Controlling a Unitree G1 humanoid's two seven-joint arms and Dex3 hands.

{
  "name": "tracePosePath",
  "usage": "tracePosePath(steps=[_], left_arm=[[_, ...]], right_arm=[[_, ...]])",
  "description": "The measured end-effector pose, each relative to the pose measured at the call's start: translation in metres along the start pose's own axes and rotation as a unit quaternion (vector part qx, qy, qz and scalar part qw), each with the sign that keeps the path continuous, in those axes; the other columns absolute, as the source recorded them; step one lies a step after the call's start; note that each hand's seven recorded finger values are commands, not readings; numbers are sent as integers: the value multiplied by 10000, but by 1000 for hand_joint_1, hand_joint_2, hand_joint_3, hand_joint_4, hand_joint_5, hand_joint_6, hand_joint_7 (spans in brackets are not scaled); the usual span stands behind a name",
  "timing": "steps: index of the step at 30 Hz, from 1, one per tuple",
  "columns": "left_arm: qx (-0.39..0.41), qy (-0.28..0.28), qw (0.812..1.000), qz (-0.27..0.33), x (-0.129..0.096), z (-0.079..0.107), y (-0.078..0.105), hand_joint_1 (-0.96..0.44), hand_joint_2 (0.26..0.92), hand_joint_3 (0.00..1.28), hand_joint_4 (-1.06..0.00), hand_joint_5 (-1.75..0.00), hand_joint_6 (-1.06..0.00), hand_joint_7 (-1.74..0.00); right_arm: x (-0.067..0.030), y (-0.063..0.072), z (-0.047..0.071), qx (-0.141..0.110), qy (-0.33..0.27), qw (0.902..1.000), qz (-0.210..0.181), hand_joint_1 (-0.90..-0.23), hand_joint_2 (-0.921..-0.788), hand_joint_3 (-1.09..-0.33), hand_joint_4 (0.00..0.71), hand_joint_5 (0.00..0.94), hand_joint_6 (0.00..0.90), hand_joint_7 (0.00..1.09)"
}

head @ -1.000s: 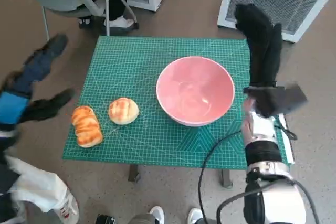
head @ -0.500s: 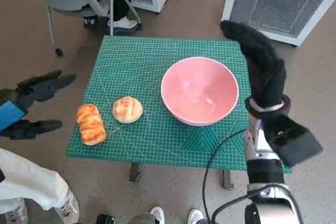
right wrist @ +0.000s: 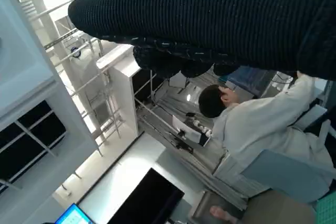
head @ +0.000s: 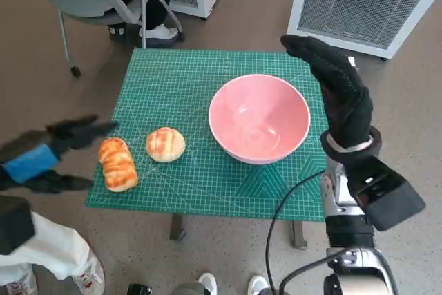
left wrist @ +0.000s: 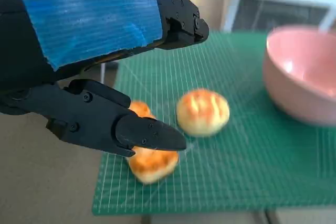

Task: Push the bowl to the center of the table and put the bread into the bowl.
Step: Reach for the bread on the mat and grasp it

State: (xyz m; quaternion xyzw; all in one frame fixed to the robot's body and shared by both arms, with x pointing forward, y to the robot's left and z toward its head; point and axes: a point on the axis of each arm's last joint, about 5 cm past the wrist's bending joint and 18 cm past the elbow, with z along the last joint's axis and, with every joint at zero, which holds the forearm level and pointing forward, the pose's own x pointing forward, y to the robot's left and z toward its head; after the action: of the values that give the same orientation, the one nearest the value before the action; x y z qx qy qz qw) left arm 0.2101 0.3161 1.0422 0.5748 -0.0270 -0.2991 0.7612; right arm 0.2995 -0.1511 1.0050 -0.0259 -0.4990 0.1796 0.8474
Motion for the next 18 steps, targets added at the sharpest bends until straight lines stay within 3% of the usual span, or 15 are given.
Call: tracePosePath(steps=[9, 18], left_arm=[[543, -145, 9981, -243, 167, -65, -47, -171, 825, 0, -226, -11, -389, -25], [1200, -300, 9919, -290, 333, -123, -97, -182, 830, 2, -244, -10, -402, -20]], right_arm=[[-20, -1, -5, 23, 47, 10000, -25, -580, -921, -793, 332, 35, -1, 792], [-34, -6, -6, 16, 69, 10000, -36, -583, -921, -795, 329, 36, -1, 793]])
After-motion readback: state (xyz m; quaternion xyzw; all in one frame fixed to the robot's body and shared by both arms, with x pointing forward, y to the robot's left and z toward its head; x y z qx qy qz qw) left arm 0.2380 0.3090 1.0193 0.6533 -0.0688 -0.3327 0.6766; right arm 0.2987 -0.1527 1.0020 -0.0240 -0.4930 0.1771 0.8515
